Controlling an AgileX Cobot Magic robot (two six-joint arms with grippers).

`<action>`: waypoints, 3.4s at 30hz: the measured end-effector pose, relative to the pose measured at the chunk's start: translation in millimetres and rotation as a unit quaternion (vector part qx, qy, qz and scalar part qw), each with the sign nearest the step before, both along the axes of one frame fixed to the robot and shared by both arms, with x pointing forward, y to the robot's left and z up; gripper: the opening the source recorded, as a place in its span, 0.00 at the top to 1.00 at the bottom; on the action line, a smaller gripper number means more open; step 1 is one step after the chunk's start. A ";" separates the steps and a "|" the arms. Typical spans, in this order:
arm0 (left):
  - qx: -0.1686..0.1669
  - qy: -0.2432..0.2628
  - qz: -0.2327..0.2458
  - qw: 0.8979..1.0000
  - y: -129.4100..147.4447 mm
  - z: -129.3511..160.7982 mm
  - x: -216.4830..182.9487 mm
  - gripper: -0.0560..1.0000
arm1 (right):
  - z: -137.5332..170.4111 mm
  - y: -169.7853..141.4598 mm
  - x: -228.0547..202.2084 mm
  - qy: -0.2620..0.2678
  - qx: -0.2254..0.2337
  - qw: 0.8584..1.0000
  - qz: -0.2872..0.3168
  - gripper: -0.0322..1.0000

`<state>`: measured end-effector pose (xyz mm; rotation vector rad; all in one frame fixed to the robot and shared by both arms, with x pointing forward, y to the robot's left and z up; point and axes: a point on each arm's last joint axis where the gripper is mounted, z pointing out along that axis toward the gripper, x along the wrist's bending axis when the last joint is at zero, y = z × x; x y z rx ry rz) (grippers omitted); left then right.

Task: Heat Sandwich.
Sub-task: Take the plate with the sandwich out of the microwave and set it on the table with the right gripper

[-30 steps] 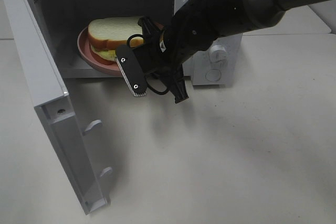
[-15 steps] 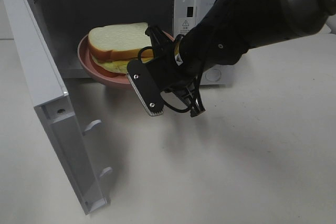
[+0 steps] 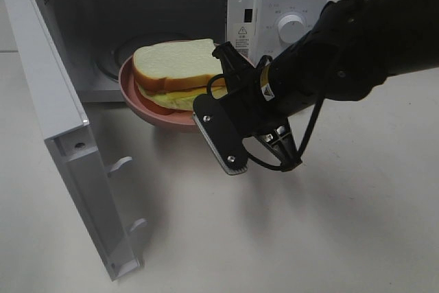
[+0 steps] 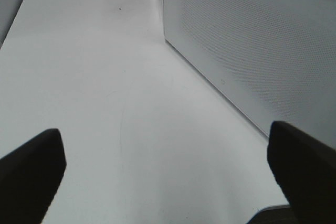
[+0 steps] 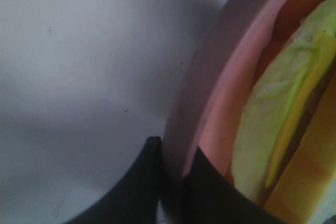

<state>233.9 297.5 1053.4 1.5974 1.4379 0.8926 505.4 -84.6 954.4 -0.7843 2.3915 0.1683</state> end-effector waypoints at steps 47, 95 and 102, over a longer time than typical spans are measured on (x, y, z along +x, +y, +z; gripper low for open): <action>0.000 0.000 0.000 1.000 0.0 0.0 0.0 0.01 | 52.8 -93.9 -99.6 -0.014 0.008 0.998 -0.062 0.88; 0.000 0.000 0.000 1.000 0.0 0.0 0.0 0.01 | 54.7 -146.9 -119.6 0.004 -0.010 0.926 -0.377 0.88; 0.000 0.000 0.000 1.000 0.0 0.0 0.0 0.01 | 54.7 -153.5 -122.0 0.005 -0.012 0.900 -0.435 0.88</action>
